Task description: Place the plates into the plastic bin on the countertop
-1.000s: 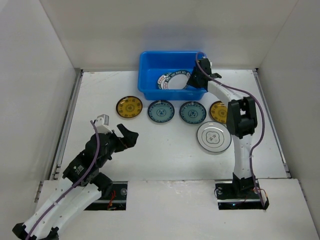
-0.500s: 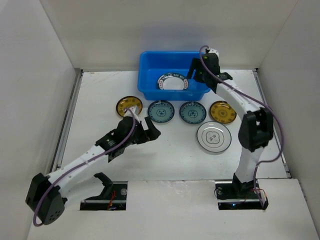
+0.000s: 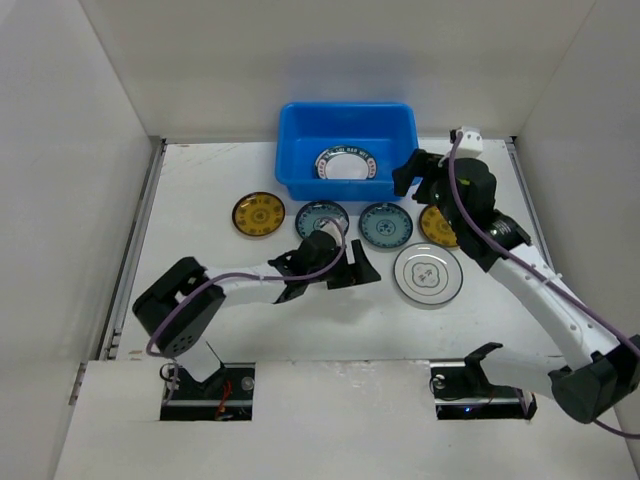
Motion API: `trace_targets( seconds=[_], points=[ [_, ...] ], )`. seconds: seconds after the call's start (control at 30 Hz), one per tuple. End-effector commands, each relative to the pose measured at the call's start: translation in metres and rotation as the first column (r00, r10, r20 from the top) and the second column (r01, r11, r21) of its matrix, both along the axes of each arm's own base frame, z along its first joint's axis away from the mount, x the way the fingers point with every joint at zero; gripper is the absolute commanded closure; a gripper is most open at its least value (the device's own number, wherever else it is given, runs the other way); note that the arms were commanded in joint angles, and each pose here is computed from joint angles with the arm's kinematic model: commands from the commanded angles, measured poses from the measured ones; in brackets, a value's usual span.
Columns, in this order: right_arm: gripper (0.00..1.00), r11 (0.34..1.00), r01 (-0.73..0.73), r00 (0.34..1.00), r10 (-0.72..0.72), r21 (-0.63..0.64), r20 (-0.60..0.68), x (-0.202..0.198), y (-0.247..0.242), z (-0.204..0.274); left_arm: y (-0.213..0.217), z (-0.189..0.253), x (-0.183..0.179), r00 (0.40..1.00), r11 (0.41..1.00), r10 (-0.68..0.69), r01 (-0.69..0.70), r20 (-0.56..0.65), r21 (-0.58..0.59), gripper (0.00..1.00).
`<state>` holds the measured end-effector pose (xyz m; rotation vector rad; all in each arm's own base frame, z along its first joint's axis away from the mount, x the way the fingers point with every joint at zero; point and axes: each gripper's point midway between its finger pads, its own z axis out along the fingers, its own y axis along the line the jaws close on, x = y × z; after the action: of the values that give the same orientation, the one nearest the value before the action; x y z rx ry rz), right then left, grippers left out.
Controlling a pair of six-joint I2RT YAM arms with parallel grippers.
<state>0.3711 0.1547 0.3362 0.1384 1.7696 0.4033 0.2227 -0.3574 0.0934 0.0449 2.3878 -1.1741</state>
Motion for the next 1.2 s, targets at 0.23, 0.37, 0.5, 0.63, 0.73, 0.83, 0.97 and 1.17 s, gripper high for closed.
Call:
trace_targets(
  seconds=[0.23,0.37,0.5,0.63,0.73,0.83,0.97,1.17],
  points=[
    [0.12,0.999,0.031,1.000,-0.031,0.016,0.002,-0.048,-0.022,-0.013,-0.074,0.004,0.005,0.997,0.973,-0.078,0.079,0.014,-0.218,0.34],
    [0.12,1.000,0.029,1.000,-0.029,0.005,-0.010,-0.060,-0.028,-0.017,-0.090,-0.006,0.006,0.996,0.963,-0.085,0.079,-0.012,-0.259,0.39],
    [0.12,0.999,0.034,0.999,-0.034,0.009,-0.010,-0.068,-0.034,-0.020,-0.099,-0.022,0.014,0.997,0.959,-0.059,0.045,-0.040,-0.281,0.45],
    [0.12,0.999,0.030,1.000,-0.030,0.029,0.000,-0.074,-0.037,-0.022,-0.100,-0.039,0.025,0.997,0.953,-0.007,-0.017,-0.080,-0.301,0.56],
    [0.12,0.999,0.032,0.999,-0.032,0.025,-0.008,-0.074,-0.038,-0.025,-0.100,-0.050,0.029,0.992,0.949,0.018,-0.057,-0.125,-0.312,0.68],
    [0.12,0.999,0.024,1.000,-0.024,0.027,-0.008,-0.073,-0.036,-0.025,-0.101,-0.053,0.031,0.990,0.940,0.033,-0.078,-0.140,-0.331,0.79],
    [0.12,0.999,0.026,1.000,-0.026,0.029,-0.005,-0.071,-0.036,-0.024,-0.100,-0.056,0.035,0.987,0.931,0.055,-0.105,-0.150,-0.350,0.89],
    [0.13,0.999,0.017,1.000,-0.017,0.027,-0.017,-0.068,-0.034,-0.028,-0.097,-0.049,0.038,0.988,0.922,0.061,-0.109,-0.141,-0.371,1.00]
  ],
)
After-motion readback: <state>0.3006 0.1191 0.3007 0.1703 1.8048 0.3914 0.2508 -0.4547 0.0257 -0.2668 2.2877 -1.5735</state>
